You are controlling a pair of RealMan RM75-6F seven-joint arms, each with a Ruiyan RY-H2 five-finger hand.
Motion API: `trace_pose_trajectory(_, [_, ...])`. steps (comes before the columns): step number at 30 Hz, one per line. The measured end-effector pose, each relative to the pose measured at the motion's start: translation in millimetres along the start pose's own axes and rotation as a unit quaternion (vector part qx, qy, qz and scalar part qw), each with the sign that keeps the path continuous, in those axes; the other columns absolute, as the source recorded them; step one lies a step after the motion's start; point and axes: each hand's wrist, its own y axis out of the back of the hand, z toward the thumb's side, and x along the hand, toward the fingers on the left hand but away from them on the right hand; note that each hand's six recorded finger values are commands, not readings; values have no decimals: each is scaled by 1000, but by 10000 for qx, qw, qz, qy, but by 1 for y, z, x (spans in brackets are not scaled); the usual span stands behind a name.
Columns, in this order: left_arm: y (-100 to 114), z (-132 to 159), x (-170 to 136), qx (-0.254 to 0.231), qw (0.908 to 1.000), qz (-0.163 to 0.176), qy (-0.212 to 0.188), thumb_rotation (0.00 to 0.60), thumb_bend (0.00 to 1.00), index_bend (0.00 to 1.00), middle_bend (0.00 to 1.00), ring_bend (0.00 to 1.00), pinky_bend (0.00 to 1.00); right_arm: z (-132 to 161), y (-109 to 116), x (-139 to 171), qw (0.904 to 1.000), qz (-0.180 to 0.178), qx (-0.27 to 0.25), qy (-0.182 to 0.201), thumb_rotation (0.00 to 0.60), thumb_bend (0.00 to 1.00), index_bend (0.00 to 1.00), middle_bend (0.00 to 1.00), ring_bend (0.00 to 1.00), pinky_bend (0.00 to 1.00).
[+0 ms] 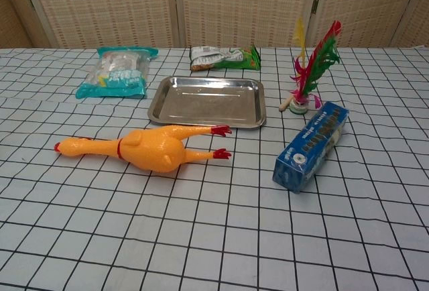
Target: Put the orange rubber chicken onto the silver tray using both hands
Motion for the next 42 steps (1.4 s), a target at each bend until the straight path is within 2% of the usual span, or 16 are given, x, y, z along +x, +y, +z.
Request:
trace_pose_trajectory(10, [-8, 12, 11, -77, 9996, -127, -235, 600, 427, 3, 75, 56, 147, -3, 5, 2, 9999, -67, -36, -65, 600, 122, 0, 0, 0, 0])
trace_pose_trajectory(19, [-22, 54, 66, 11, 9939, -612, -918, 600, 417, 0, 50, 52, 161, -11, 1, -7, 9996, -20, -36, -263, 600, 122, 0, 0, 0, 0])
trace_pose_trajectory(29, [-56, 117, 122, 152, 9745, -1445, -1707, 600, 399, 0, 0, 0, 147, -25, 0, -17, 9982, -37, 6, -599, 600, 122, 0, 0, 0, 0])
trace_pose_trajectory(36, [-72, 154, 131, 254, 9605, -1814, -2095, 600, 383, 0, 0, 0, 128, -30, -1, -21, 9977, -1, 12, -671, 600, 123, 0, 0, 0, 0])
trace_pose_trajectory(42, [-84, 172, 136, 275, 9551, -1900, -2257, 600, 380, 0, 0, 0, 120, -31, 3, -19, 9975, -58, -11, -707, 600, 122, 0, 0, 0, 0])
